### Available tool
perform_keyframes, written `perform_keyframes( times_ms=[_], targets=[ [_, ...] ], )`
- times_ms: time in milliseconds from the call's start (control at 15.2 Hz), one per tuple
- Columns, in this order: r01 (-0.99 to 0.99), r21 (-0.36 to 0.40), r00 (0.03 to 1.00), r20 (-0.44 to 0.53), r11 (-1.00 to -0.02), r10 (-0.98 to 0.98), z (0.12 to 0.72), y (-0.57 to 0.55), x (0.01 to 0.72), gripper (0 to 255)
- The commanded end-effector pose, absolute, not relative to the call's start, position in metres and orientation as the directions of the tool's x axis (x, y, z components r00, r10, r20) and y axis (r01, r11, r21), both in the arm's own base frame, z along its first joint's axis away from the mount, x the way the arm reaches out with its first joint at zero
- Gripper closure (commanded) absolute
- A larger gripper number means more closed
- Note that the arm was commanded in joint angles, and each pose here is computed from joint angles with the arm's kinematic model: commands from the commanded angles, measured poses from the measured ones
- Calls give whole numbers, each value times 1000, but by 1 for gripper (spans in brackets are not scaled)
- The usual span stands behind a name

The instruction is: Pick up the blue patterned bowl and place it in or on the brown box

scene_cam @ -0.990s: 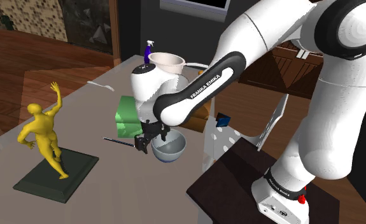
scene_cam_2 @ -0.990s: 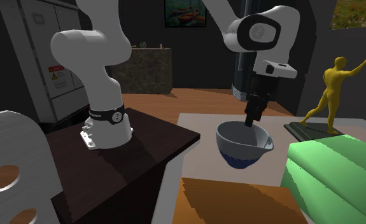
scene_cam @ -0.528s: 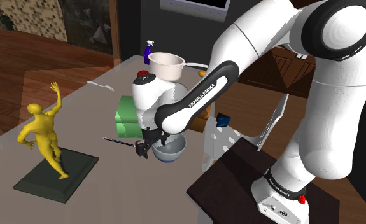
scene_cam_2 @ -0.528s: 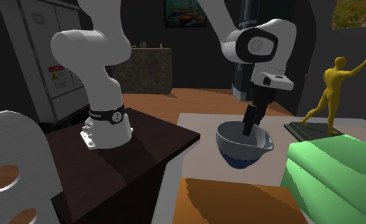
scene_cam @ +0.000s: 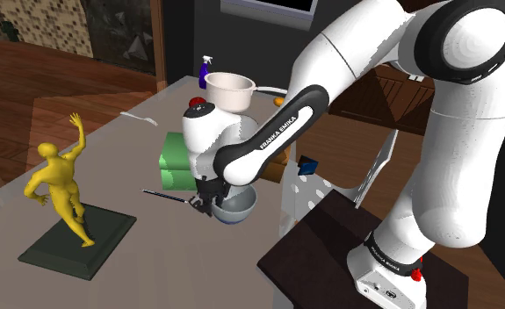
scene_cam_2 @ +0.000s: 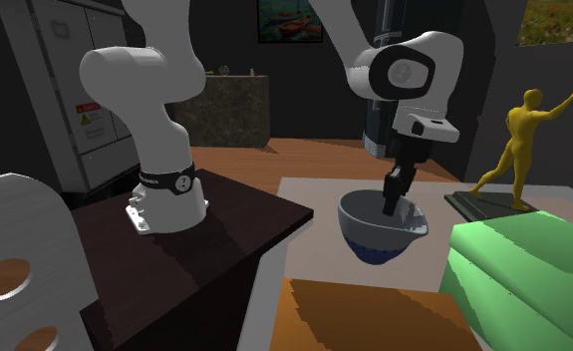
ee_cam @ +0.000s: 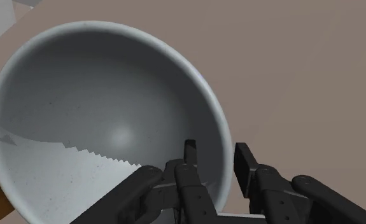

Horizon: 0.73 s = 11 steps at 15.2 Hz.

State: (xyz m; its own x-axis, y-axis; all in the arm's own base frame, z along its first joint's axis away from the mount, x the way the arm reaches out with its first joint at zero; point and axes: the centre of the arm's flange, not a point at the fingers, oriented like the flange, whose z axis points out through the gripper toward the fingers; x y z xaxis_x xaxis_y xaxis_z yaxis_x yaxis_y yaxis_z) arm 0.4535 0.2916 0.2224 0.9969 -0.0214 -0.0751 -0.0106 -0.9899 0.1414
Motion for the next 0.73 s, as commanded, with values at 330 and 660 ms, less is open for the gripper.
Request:
perform_keyframes(
  times_ms=[330,660],
  targets=[
    [-11,141,997,-75,-990,-21,222,292,454,255],
    [-11,141,997,-75,-990,-21,238,292,453,255]
  ],
)
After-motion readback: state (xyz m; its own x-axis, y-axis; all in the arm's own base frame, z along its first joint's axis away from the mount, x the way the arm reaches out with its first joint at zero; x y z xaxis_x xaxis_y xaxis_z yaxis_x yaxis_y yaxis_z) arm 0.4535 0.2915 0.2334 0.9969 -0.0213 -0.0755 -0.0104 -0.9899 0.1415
